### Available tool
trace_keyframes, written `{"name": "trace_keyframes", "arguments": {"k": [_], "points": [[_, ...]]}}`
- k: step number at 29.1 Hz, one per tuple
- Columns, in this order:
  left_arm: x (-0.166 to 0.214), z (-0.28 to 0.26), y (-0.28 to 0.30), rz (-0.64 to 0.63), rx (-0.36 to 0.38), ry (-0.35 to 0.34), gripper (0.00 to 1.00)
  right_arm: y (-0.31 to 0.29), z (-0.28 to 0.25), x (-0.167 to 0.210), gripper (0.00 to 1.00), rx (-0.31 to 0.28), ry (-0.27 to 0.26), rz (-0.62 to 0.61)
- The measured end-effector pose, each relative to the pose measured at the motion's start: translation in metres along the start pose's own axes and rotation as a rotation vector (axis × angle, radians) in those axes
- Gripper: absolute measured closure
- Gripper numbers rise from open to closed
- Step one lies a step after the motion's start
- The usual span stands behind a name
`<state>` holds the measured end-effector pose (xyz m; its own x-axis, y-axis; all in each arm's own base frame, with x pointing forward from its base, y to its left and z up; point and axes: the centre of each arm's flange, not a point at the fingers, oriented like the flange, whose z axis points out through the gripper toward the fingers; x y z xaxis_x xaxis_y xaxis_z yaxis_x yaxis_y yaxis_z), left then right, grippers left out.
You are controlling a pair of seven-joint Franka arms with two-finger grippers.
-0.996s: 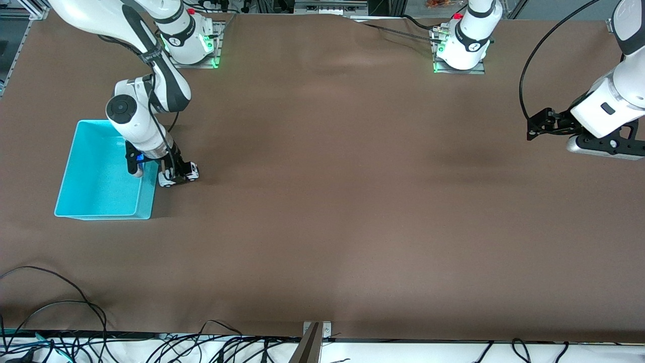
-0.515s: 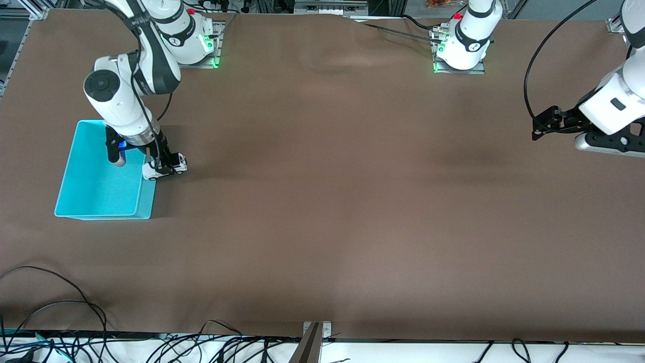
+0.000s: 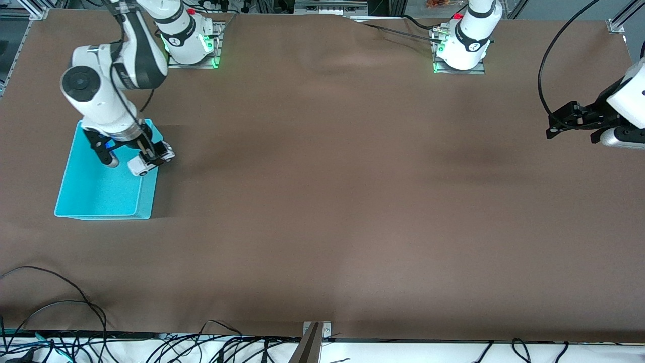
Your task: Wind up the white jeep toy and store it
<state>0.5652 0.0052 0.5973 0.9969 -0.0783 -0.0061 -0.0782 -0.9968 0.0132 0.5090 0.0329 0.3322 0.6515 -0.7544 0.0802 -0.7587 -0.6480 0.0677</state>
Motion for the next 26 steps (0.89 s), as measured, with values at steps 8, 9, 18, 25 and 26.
{"name": "trace_keyframes", "arguments": {"k": [8,9,18,25,26], "points": [[0.000,-0.001,0.002,0.002,0.000,-0.002,0.00,0.059,0.011,0.064,0.48,-0.025,-0.023,-0.188],[0.000,-0.001,0.002,0.002,-0.001,-0.006,0.00,0.067,0.012,0.071,0.48,-0.027,-0.026,-0.212],[-0.001,-0.002,0.002,-0.007,-0.002,-0.013,0.00,0.137,0.032,0.122,0.48,-0.047,-0.068,-0.400],[-0.001,-0.006,0.010,0.005,-0.002,-0.009,0.00,0.155,0.073,0.134,0.48,-0.069,-0.096,-0.466],[-0.001,-0.007,0.011,0.004,-0.002,-0.006,0.00,0.155,0.080,0.133,0.48,-0.073,-0.102,-0.471]]}}
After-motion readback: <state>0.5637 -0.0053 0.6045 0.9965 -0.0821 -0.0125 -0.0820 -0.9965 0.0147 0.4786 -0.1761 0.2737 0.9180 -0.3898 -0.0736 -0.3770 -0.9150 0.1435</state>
